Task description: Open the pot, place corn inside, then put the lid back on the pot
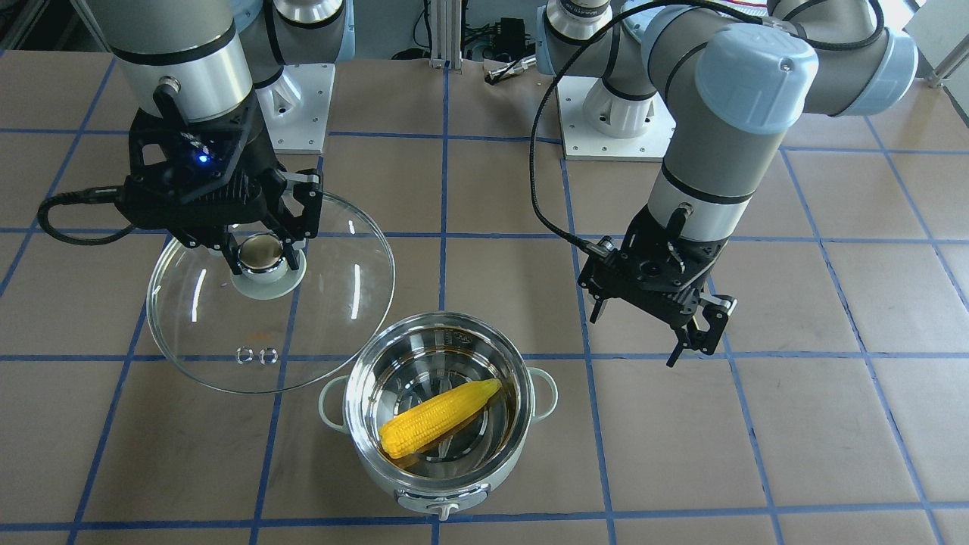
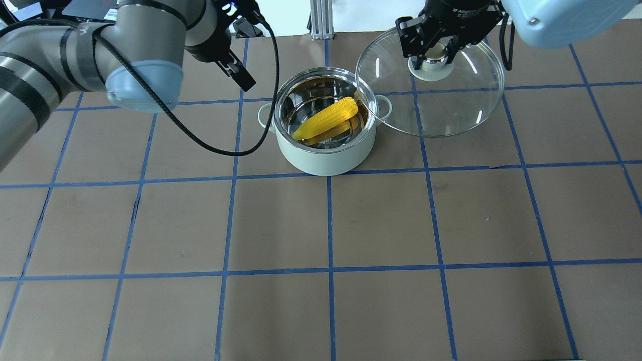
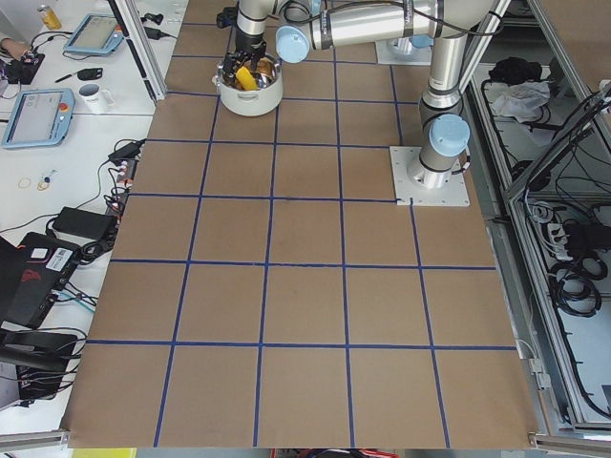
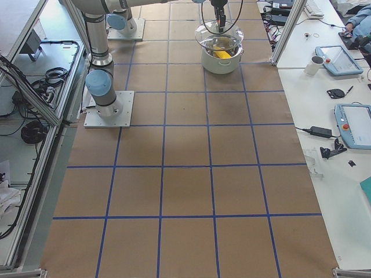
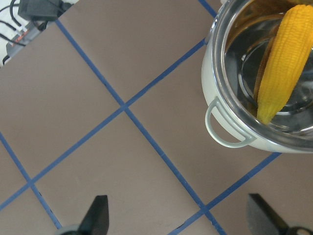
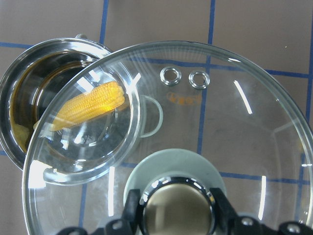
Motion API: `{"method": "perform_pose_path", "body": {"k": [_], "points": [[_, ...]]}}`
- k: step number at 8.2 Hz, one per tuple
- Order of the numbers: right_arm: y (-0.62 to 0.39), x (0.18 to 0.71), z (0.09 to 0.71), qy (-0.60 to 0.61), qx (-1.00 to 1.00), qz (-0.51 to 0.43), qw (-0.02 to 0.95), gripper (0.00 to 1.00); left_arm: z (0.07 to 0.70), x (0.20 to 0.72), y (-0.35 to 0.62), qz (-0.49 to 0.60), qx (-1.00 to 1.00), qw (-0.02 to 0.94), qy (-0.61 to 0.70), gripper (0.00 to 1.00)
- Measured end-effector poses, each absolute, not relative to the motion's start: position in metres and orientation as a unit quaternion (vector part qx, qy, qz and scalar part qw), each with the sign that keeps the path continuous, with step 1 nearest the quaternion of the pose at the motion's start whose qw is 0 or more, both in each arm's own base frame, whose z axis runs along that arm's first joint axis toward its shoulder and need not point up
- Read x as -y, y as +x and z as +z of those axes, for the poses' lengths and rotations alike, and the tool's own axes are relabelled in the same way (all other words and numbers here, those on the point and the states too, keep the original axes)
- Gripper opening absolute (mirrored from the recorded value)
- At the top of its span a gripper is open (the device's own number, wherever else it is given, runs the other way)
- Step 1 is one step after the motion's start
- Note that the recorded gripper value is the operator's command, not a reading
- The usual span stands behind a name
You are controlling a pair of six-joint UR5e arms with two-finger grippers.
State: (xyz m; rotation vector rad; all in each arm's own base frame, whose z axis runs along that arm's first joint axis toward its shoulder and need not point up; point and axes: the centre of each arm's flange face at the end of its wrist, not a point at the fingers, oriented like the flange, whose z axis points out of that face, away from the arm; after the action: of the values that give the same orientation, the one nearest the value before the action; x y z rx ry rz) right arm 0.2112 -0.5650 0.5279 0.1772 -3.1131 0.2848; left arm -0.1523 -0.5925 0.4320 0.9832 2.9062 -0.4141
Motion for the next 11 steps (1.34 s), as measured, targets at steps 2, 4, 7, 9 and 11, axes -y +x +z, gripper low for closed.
{"method": "perform_pose_path", "body": {"k": [2, 4, 7, 9, 11], "points": [[0.232, 0.585, 0.512, 0.051, 0.994, 0.097, 0.002, 0.38, 0.448, 0.578, -0.14, -0.124, -0.968, 0.012, 0.218, 1.0], [0.268, 0.606, 0.477, 0.034, 0.994, 0.107, -0.006, 0.38, 0.463, 0.556, -0.136, -0.113, -0.982, 0.011, 0.153, 1.0], [0.329, 0.617, 0.422, 0.006, 0.994, 0.11, -0.016, 0.37, 0.462, 0.539, -0.129, -0.081, -0.992, 0.032, 0.086, 1.0], [0.359, 0.616, 0.399, 0.0, 0.993, 0.114, -0.019, 0.38, 0.46, 0.536, -0.128, -0.073, -0.994, 0.034, 0.079, 1.0], [0.369, 0.616, 0.389, 0.009, 0.993, 0.116, -0.022, 0.38, 0.461, 0.535, -0.128, -0.072, -0.994, 0.034, 0.077, 1.0]]}}
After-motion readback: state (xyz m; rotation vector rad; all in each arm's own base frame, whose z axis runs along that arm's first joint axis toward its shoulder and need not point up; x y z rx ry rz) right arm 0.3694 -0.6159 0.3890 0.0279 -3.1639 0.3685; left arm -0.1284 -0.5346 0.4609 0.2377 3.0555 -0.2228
